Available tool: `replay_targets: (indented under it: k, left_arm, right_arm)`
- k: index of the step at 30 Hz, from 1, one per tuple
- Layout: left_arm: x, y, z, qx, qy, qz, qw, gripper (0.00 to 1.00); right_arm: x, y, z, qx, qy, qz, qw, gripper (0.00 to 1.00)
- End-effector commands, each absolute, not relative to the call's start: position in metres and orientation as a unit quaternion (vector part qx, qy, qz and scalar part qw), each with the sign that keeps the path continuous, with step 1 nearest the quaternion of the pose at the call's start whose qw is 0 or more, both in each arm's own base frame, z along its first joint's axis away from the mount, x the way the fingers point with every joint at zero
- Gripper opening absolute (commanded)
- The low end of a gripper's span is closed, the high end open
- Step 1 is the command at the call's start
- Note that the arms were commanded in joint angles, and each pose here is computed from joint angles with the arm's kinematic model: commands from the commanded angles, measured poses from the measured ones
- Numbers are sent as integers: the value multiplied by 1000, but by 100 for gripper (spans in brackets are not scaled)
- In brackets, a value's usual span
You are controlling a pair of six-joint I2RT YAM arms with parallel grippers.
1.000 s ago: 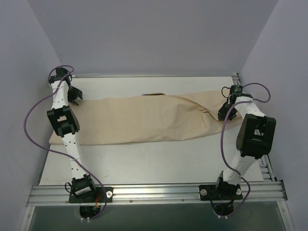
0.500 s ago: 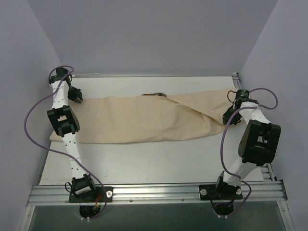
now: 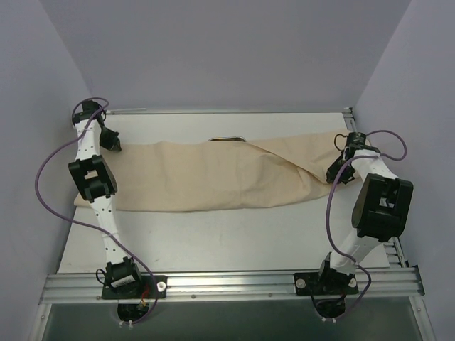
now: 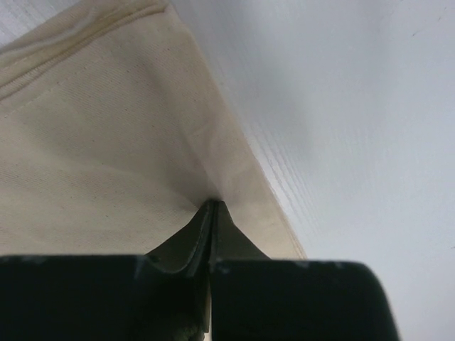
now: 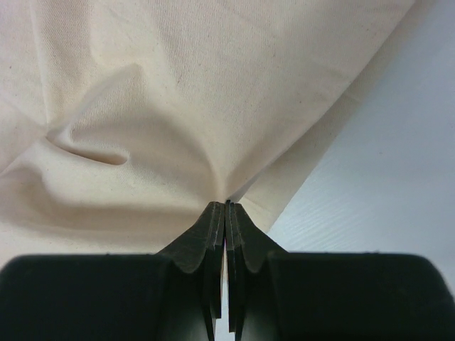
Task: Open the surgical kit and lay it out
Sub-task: Open the surgical kit at the center of the board.
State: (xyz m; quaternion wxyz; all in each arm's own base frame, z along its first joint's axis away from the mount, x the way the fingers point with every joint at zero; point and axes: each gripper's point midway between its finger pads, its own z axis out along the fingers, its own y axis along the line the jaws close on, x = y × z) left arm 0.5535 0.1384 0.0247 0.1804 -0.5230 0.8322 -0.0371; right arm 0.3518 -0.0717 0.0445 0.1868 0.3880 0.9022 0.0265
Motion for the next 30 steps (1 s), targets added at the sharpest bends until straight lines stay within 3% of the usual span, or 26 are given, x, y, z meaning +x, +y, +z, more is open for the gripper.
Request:
replay_targets:
  k: [1, 2, 5, 9, 24, 30]
  left_arm:
    - [556, 136, 45, -493, 844, -22, 210, 2]
    - [558, 135, 51, -484, 847, -15, 220, 13]
    - [572, 125, 78, -444, 856, -17, 264, 30]
    - [583, 113, 86, -420, 864, -23, 278, 45]
    - [575, 129, 55, -471, 849, -13, 240, 51]
    - [583, 138, 50, -462, 849, -5, 258, 56]
  right_arm:
    - [362, -73, 51, 380, 905, 31, 191, 0]
    - [363, -72, 50, 379, 905, 34, 190, 0]
    - [368, -69, 50, 376, 906, 42, 191, 0]
    - [373, -62, 50, 369, 909, 49, 188, 0]
    - [376, -55, 54, 368, 907, 53, 195, 0]
    - [374, -53, 52, 374, 905, 56, 196, 0]
